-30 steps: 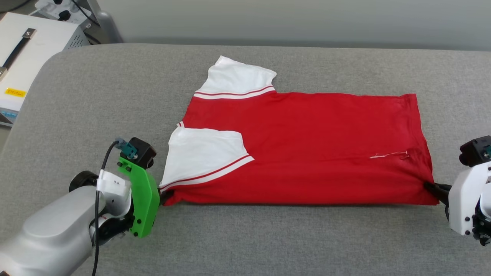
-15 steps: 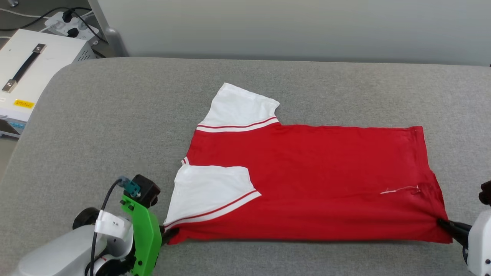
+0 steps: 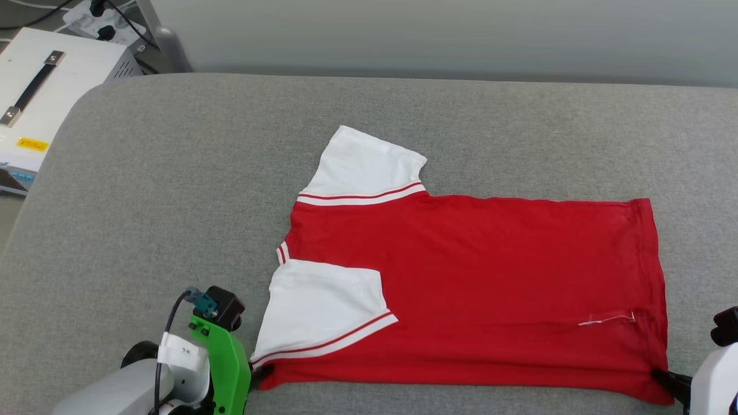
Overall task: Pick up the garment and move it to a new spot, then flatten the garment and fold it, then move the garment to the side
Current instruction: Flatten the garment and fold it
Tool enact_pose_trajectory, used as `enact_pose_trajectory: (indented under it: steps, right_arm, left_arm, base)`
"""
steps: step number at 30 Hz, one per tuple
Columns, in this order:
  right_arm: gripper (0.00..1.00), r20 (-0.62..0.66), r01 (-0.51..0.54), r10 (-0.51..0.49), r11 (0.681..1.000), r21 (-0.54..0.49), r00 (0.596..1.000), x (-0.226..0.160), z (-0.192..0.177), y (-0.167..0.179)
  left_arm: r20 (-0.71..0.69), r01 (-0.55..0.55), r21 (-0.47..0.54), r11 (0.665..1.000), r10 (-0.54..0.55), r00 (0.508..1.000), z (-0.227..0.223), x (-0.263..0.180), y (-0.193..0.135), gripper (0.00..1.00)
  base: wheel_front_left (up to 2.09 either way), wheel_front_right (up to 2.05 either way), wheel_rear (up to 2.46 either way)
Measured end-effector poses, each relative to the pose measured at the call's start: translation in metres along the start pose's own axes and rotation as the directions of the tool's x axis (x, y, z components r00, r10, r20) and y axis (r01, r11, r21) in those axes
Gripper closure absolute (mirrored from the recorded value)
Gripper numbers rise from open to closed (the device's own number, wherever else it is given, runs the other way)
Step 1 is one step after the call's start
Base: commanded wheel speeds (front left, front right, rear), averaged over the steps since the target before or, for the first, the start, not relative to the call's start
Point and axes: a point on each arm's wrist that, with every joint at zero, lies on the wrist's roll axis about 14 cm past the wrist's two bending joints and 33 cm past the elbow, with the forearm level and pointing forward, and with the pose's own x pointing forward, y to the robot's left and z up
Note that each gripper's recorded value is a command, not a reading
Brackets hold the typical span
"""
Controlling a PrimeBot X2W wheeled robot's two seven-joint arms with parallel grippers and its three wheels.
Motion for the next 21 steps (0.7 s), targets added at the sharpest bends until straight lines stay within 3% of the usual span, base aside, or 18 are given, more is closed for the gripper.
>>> enact_pose_trajectory:
  steps: [1,7,11,21]
  right_arm:
    - [0.0,0.013,-0.003,0.003,1.0,0.001,1.0,0.0,0.001,0.001]
    - [0.0,0.165,-0.009,0.012,1.0,-0.02,0.986,-0.01,0.028,0.008]
    - [0.0,0.335,0.01,0.011,0.998,-0.06,0.942,-0.028,0.063,0.011]
    - [0.0,0.684,0.058,0.02,0.994,-0.09,0.729,-0.068,0.138,0.028]
  left_arm:
    - [0.011,-0.003,-0.003,1.0,0.003,1.0,0.001,0.0,0.0,0.0]
    - [0.113,-0.047,0.012,0.999,0.046,0.993,0.02,-0.015,0.011,0.0]
    - [0.23,-0.104,0.066,0.992,0.086,0.969,0.053,-0.036,0.02,0.0]
    - [0.538,-0.24,0.177,0.954,0.11,0.836,0.184,-0.082,0.026,0.0]
  base:
    - [0.0,0.0,0.0]
    - [0.0,0.0,0.0]
    - [0.0,0.0,0.0]
    - [0.0,0.0,0.0]
